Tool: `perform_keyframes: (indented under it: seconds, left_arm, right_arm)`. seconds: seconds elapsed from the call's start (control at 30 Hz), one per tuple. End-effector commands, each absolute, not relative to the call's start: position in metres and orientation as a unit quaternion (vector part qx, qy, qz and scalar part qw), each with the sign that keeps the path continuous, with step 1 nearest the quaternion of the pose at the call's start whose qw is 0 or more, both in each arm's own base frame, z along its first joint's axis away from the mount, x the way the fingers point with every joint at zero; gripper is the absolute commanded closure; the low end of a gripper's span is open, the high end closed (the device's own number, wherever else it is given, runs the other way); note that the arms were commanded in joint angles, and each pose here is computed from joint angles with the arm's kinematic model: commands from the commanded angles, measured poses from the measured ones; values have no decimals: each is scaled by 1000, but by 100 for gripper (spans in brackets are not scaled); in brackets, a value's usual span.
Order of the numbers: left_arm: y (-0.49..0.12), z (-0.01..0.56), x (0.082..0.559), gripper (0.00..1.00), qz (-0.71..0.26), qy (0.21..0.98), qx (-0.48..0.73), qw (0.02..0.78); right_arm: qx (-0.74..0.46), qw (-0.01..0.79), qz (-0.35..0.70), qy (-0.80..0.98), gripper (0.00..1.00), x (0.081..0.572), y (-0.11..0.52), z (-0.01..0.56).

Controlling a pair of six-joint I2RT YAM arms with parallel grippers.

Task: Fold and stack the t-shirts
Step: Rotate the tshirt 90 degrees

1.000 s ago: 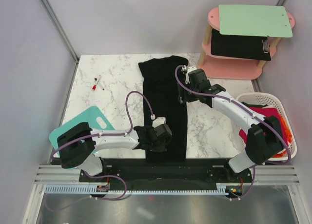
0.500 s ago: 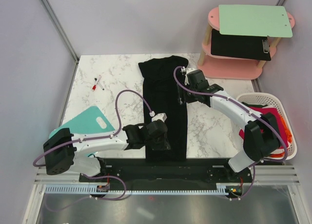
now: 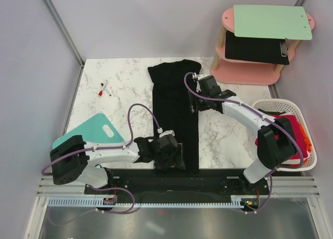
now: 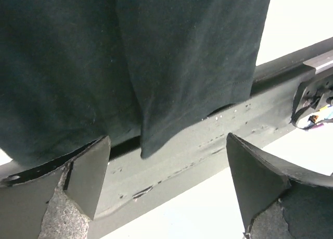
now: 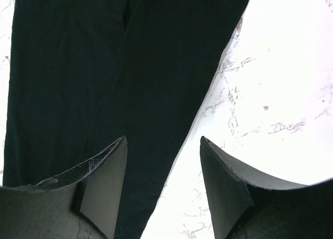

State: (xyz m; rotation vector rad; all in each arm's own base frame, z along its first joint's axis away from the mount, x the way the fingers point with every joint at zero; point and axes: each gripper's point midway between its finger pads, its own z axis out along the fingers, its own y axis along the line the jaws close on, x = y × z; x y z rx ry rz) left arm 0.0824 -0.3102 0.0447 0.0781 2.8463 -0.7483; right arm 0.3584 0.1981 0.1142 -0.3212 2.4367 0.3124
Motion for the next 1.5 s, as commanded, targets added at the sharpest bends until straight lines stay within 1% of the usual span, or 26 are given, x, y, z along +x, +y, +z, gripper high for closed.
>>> perform_keyframes:
  seconds: [0.0,0.07,0.1,0.13,0.2,0.23,0.27,0.33,0.37,0.4,0.47,0.63,0.73,0.77,0.83,0.87,0.97,1.07,1.13,1.17,1.2,1.27,1.3,1.33,1.4,1.47]
  left_arm:
    - [-310,97,102,0,-275,944,45,178]
    - [-299,125,123,0,-265,932,40,243]
    - [-283,129,133,0,-234,934,32,268]
    - [-275,141,148,0,-227,929,27,290]
    - [-259,157,167,2,-224,923,12,313]
    - [-243,163,190,8,-219,920,-19,325]
    - [-233,165,203,10,-210,919,-18,334]
    - [-207,173,236,11,-202,914,-57,347]
    - [-200,174,247,11,-194,914,-48,353]
    - [-197,175,254,11,-200,915,-47,347]
    - [-185,173,285,9,-184,917,-53,350]
    - [-189,153,340,8,-166,931,-41,323]
    - [-195,150,367,8,-165,932,-44,319]
    - [-196,134,376,8,-157,938,-47,304]
    - [-203,137,390,8,-170,937,-45,302]
    - [-205,123,394,8,-168,942,-46,287]
    - [-215,115,396,9,-186,944,-38,269]
    - [-216,102,382,8,-200,946,-39,252]
    - [-212,93,365,6,-204,948,-47,240]
    - [-211,92,358,6,-208,948,-49,235]
    - [-210,86,343,6,-217,950,-47,220]
    - [-210,81,329,5,-229,949,-56,207]
    - [-208,68,309,5,-234,954,-56,181]
    - [-208,74,303,5,-244,949,-58,189]
    - [-200,58,276,5,-239,954,-67,165]
    - [-199,64,261,5,-255,950,-67,168]
  right_arm:
    - [-121,344,122,923,34,374,203,122]
    - [-121,351,119,921,34,381,204,125]
    - [-119,355,114,920,34,389,204,127]
    - [-119,358,111,919,34,393,205,128]
    - [-115,366,108,917,34,408,207,129]
    - [-111,368,109,917,34,413,209,129]
    - [-110,370,111,916,34,419,210,128]
    - [-104,371,114,916,34,434,214,125]
    - [-100,373,118,915,35,440,216,124]
    - [-94,373,119,915,35,449,217,119]
    - [-88,377,129,913,36,460,221,117]
    - [-88,378,161,908,36,490,237,110]
    - [-88,383,174,903,36,505,245,111]
    - [-89,386,176,901,36,510,246,112]
    - [-87,392,179,898,36,518,248,116]
    - [-85,391,180,898,36,519,247,116]
    - [-87,397,176,897,36,513,241,127]
    - [-71,375,155,911,35,489,219,117]
    - [-59,361,169,915,35,473,213,115]
    - [-55,365,174,913,34,464,209,124]
    - [-50,344,170,922,34,448,202,109]
    - [-42,329,171,928,34,423,192,106]
    - [-39,328,171,928,34,415,189,108]
    - [-33,319,169,932,33,404,184,106]
    - [-24,312,172,934,33,380,175,109]
    - [-19,301,182,936,32,352,170,109]
